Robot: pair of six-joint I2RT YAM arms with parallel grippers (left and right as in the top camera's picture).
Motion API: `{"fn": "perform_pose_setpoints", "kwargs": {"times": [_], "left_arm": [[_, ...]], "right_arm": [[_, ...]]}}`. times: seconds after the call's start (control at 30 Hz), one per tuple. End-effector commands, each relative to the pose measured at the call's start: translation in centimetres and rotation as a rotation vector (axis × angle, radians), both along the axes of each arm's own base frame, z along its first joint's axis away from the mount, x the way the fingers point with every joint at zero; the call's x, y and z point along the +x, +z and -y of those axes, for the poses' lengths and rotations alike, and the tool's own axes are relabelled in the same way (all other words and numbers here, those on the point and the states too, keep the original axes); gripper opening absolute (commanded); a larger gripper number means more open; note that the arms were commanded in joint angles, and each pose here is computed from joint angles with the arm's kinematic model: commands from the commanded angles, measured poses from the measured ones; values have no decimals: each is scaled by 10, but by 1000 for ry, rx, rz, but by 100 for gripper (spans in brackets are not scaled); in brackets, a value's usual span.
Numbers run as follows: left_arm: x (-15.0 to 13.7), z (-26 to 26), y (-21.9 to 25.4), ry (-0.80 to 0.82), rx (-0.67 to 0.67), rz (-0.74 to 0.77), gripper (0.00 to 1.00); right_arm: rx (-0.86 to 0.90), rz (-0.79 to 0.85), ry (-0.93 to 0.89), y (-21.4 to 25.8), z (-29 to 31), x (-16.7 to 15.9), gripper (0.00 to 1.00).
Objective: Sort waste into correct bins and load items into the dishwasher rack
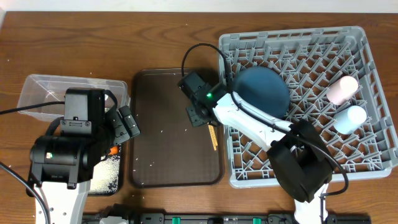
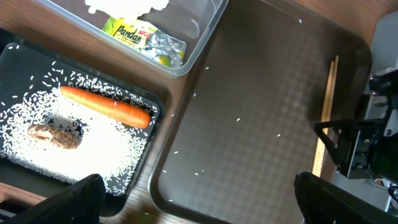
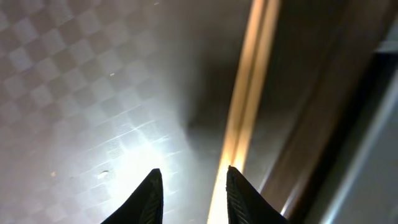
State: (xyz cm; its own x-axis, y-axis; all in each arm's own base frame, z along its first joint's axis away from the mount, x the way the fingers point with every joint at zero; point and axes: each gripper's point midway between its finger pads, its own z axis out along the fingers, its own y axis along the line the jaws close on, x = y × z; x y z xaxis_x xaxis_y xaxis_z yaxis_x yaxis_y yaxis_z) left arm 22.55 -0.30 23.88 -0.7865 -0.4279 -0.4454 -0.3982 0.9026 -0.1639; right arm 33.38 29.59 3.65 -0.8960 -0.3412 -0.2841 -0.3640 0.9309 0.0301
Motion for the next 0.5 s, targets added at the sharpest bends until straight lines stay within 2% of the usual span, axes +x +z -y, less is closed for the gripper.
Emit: {"fn": "perform_pose_setpoints", "kwargs": {"times": [0.0, 0.23, 0.47], "left_arm": [[0, -4, 1, 15, 13, 0, 98], [0, -4, 1, 15, 13, 0, 98], [0, -4, 1, 15, 13, 1, 98]], "right_arm": [[-34, 35, -60, 2, 9, 7, 28], [-74, -10, -72, -30, 11, 4, 28], [-49, -22, -75, -37, 5, 4, 27]]}}
